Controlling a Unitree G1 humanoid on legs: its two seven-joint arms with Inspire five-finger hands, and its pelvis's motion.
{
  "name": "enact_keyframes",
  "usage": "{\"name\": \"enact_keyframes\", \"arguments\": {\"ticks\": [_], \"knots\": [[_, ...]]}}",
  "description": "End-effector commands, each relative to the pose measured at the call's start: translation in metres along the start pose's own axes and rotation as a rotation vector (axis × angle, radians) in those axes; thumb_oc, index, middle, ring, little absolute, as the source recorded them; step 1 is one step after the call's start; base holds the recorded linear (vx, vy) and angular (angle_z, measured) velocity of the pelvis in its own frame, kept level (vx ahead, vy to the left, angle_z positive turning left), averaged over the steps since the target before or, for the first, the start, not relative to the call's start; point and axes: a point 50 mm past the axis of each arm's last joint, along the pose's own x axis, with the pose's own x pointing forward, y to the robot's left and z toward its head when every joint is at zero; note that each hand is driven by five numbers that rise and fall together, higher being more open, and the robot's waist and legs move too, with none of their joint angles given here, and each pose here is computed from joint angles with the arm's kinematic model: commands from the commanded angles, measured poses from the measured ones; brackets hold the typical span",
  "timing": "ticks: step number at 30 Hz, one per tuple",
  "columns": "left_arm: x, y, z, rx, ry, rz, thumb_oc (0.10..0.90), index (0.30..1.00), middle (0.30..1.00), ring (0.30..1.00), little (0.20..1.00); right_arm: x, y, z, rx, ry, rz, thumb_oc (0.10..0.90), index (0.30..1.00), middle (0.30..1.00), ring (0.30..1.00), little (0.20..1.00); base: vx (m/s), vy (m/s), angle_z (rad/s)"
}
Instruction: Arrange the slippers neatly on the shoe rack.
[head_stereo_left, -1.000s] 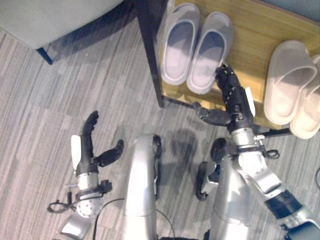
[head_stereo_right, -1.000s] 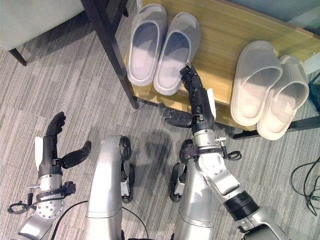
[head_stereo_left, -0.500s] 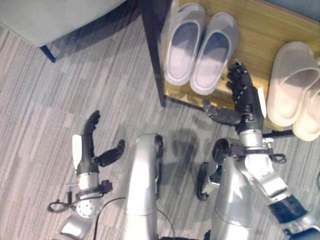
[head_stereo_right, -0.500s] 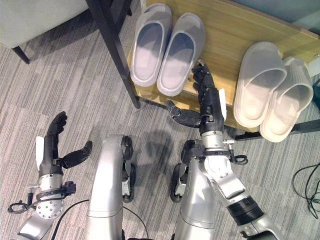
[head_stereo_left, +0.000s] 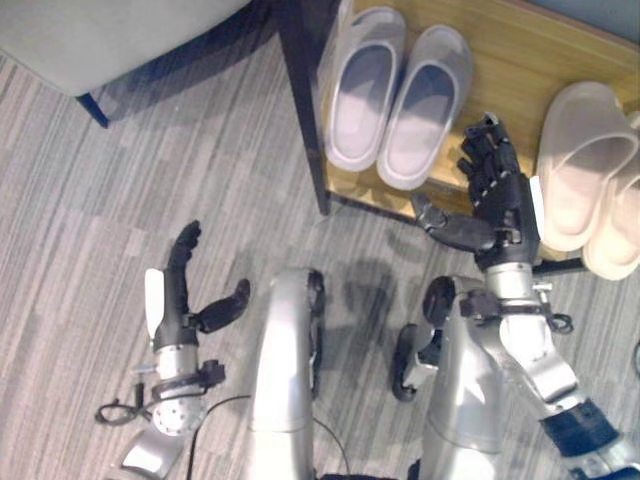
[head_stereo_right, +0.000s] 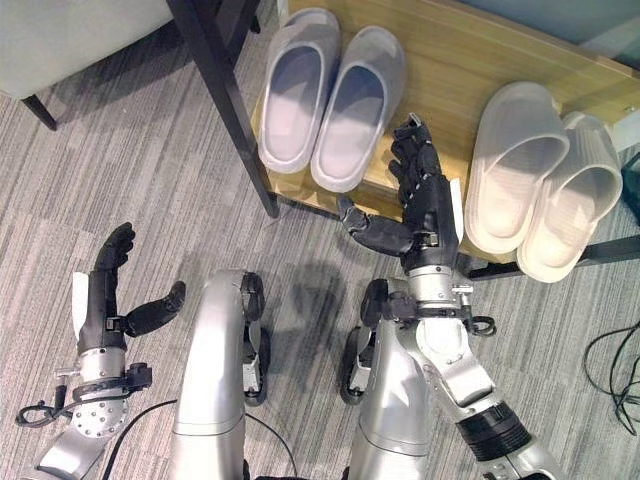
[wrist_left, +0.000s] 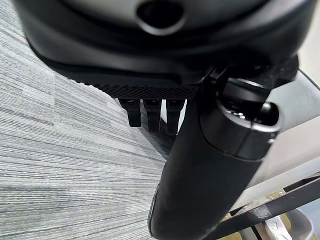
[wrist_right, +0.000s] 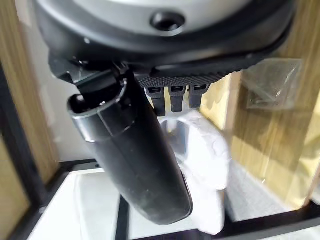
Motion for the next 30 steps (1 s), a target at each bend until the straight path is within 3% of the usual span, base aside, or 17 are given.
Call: {"name": "enact_keyframes", "arguments": {"ticks": [1,14,16,20,22,29,30], "knots": [[0.017,0.005,0.04,-0.07,-0.25,0.052,0.8,0.9,0.9,0.9,0.9,0.009,0.009,0.072,0.008,-0.434,0.075,0.8,0.9,0.9,0.9,0.9,-0.02,-0.088,0.0],[0.057,-0.007,0.092,-0.11,-0.53,0.021,0.8,0.9,0.9,0.9,0.9,0.013,0.017,0.063,-0.079,-0.415,0.152,0.8,0.9,0.9,0.9,0.9,-0.08,-0.035,-0.07],[0.055,-0.01,0.092,-0.11,-0.538,-0.009,0.8,0.9,0.9,0.9,0.9,0.01,0.015,0.052,0.059,-0.333,0.165,0.8,0.9,0.9,0.9,0.9,-0.03,0.02,-0.02],[0.046,-0.017,0.082,-0.114,-0.49,-0.083,0.8,0.9,0.9,0.9,0.9,0.002,0.011,0.032,0.102,-0.221,0.186,0.8,0.9,0.9,0.9,0.9,-0.04,0.024,0.0],[0.037,-0.024,0.071,-0.128,-0.429,-0.154,0.8,0.9,0.9,0.9,0.9,-0.014,-0.001,-0.002,0.027,-0.041,0.142,0.8,0.9,0.9,0.9,0.9,0.0,0.0,0.0],[0.025,-0.043,0.056,-0.147,-0.334,-0.286,0.8,0.9,0.9,0.9,0.9,-0.048,-0.02,-0.064,-0.084,0.263,0.022,0.8,0.9,0.9,0.9,0.9,0.03,0.008,0.08],[0.018,-0.049,0.05,-0.149,-0.297,-0.344,0.8,0.9,0.9,0.9,0.9,-0.065,-0.025,-0.083,-0.117,0.373,0.004,0.8,0.9,0.9,0.9,0.9,0.06,0.015,0.12]]}}
